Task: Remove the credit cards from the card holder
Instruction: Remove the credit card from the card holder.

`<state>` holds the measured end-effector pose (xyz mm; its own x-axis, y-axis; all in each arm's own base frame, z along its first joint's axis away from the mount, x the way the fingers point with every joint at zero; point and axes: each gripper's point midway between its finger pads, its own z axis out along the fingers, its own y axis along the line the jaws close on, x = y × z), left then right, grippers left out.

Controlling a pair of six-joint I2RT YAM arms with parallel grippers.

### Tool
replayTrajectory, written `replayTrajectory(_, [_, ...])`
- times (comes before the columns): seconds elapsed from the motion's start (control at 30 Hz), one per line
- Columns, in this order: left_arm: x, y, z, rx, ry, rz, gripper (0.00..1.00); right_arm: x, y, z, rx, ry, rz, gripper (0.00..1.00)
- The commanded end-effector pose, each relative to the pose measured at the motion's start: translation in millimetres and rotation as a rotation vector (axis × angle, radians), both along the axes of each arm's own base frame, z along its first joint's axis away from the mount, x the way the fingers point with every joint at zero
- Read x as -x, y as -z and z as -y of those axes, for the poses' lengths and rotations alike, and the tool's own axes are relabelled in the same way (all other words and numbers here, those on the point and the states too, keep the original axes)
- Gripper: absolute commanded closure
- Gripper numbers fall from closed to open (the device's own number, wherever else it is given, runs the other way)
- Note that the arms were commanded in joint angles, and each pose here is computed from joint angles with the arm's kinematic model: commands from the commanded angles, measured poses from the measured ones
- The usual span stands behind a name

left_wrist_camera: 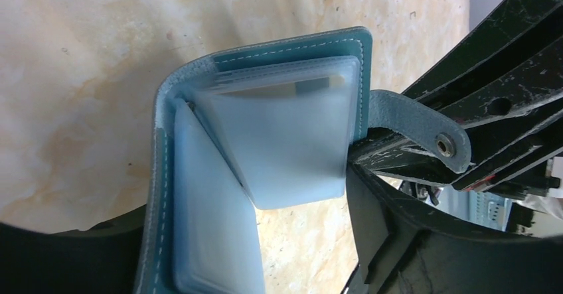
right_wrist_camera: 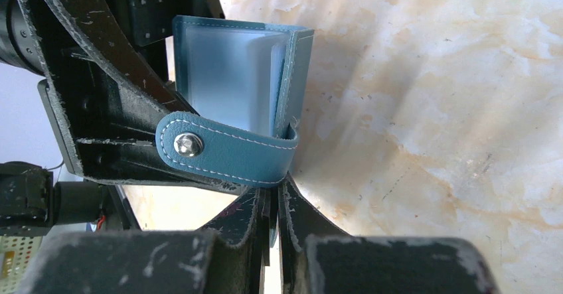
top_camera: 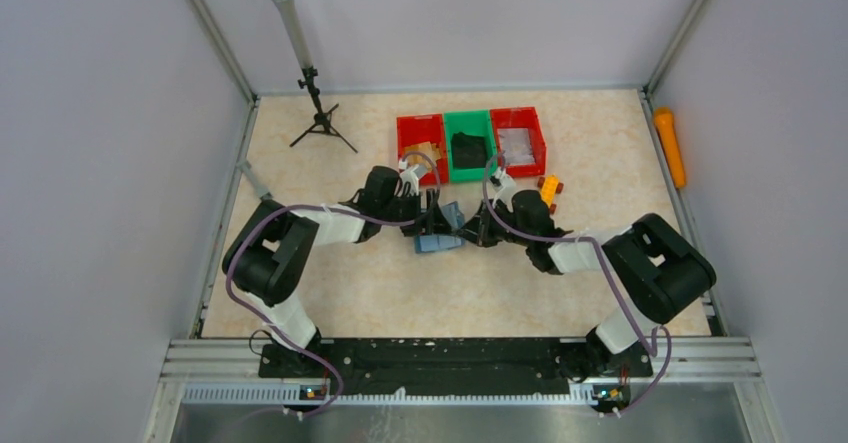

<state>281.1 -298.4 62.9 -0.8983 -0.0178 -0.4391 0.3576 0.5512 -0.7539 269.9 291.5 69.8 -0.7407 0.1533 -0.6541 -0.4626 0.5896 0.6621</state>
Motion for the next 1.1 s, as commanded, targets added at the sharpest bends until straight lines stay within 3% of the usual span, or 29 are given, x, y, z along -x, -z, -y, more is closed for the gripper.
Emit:
replayTrajectory(0.0, [-13.1,-20.5,8.4,0.011,0.009,0.092,0.31,-1.6,-24.9,-18.2,-0.038,-0.053,0.079,1.0])
replayTrajectory(0.2, [-17.2,-17.8,1.6,-0.037,-0.021,0.108,0.31,-0.5,-27.5,-18.5,-0.029,-0.057,0.096,1.0])
replayTrajectory(0.4, [-32.0,-2.2,-27.8,-0.224,-0.153,0.124,0.33,-6.4,-26.7,-9.6,0.01,-0.001,0.109,1.0])
replayTrajectory(0.57, [-39.0,0.4,-42.5,-0.306,-0.213,0.138,0.33,-12.6,-23.9,0.6,0.057,0.056,0.117,1.0])
replayTrajectory(0.77, [-40.3,-2.1,-46.9,-0.316,-0.23,0.145,0.34,-17.8,-22.9,9.9,0.096,0.105,0.125,1.0])
replayTrajectory(1.07, [-42.4,14.4,-57.8,-0.257,-0.245,0.009,0.35,-22.6,-22.0,20.3,0.127,0.166,0.129,1.0])
